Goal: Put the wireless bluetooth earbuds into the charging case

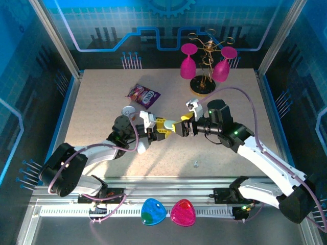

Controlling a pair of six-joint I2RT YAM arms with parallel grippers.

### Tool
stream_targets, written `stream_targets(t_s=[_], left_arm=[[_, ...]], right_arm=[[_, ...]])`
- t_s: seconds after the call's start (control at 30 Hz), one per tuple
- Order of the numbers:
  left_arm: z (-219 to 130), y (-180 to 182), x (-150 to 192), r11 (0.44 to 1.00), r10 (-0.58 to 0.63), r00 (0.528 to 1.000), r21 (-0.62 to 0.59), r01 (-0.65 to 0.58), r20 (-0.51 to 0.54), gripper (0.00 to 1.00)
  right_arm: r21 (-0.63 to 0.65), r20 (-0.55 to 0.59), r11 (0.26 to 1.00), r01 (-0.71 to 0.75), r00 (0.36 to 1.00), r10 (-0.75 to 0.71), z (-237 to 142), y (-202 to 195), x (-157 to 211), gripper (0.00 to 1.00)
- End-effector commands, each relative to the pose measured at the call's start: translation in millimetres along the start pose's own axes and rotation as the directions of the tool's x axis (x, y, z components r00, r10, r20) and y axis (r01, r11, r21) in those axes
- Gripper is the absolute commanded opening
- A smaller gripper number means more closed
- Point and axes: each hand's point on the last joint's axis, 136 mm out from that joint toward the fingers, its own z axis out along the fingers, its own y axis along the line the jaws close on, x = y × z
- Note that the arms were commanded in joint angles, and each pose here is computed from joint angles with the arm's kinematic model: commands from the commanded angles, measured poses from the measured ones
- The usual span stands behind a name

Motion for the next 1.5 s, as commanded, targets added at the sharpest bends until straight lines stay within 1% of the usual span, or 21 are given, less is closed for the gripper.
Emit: stream_targets(t_s=[0.0, 0.17, 0.23, 0.33, 0.47, 0.57, 0.63, 0.8, 0.9, 1.07, 1.3, 1.4, 1.47], left_arm=[[-2, -13, -33, 0.997, 0.053, 0.997, 0.059, -0.057, 0.064, 0.29], [-4, -17, -39, 0.995, 0.066, 0.995, 0.067, -0.071, 0.074, 0.29], [-5, -17, -43, 0.995, 0.069, 0.994, 0.061, -0.074, 0.084, 0.29], [-5, -17, -48, 0.995, 0.071, 0.993, 0.06, -0.077, 0.098, 0.29], [-3, -16, -46, 0.995, 0.07, 0.993, 0.063, -0.076, 0.091, 0.29], [-2, -15, -45, 0.995, 0.061, 0.994, 0.069, -0.067, 0.086, 0.29], [-1, -15, -43, 0.995, 0.053, 0.995, 0.077, -0.059, 0.081, 0.29], [-2, -18, -41, 0.994, 0.046, 0.997, 0.095, -0.052, 0.068, 0.29], [-1, -21, -40, 0.992, 0.039, 0.998, 0.115, -0.045, 0.058, 0.29], [0, -26, -42, 0.987, 0.023, 0.998, 0.156, -0.032, 0.056, 0.29], [-2, -32, -49, 0.984, 0.027, 0.997, 0.173, -0.038, 0.07, 0.29], [-3, -31, -51, 0.986, 0.035, 0.996, 0.162, -0.047, 0.079, 0.29], [-4, -28, -49, 0.988, 0.051, 0.995, 0.139, -0.062, 0.081, 0.29]], right_arm=[[-0.025, 0.021, 0.997, 0.069, 0.997, -0.069, -5, 5, -7, 0.66], [0.002, -0.058, 1.0, 0.031, 0.998, -0.031, 7, -5, 6, 0.6], [0.022, -0.092, 0.999, 0.041, 0.995, -0.039, 11, -9, 13, 0.58], [0.037, -0.124, 0.996, 0.08, 0.99, -0.074, 11, -9, 21, 0.58], [0.026, -0.086, 0.994, 0.11, 0.99, -0.108, 2, -2, 13, 0.59], [-0.013, -0.034, 0.986, 0.165, 0.986, -0.165, -6, 10, 4, 0.62], [-0.024, -0.006, 0.979, 0.203, 0.979, -0.203, -11, 15, -2, 0.62], [-0.056, 0.03, 0.961, 0.27, 0.963, -0.268, -20, 27, -10, 0.62], [-0.087, 0.045, 0.955, 0.282, 0.959, -0.279, -19, 32, -12, 0.62], [-0.122, 0.036, 0.939, 0.321, 0.947, -0.319, -12, 36, -6, 0.63], [-0.109, -0.031, 0.949, 0.294, 0.954, -0.299, 3, 24, 1, 0.54], [-0.105, -0.061, 0.956, 0.276, 0.957, -0.283, 7, 21, 6, 0.54], [-0.101, -0.049, 0.965, 0.241, 0.968, -0.247, 5, 22, 3, 0.57]])
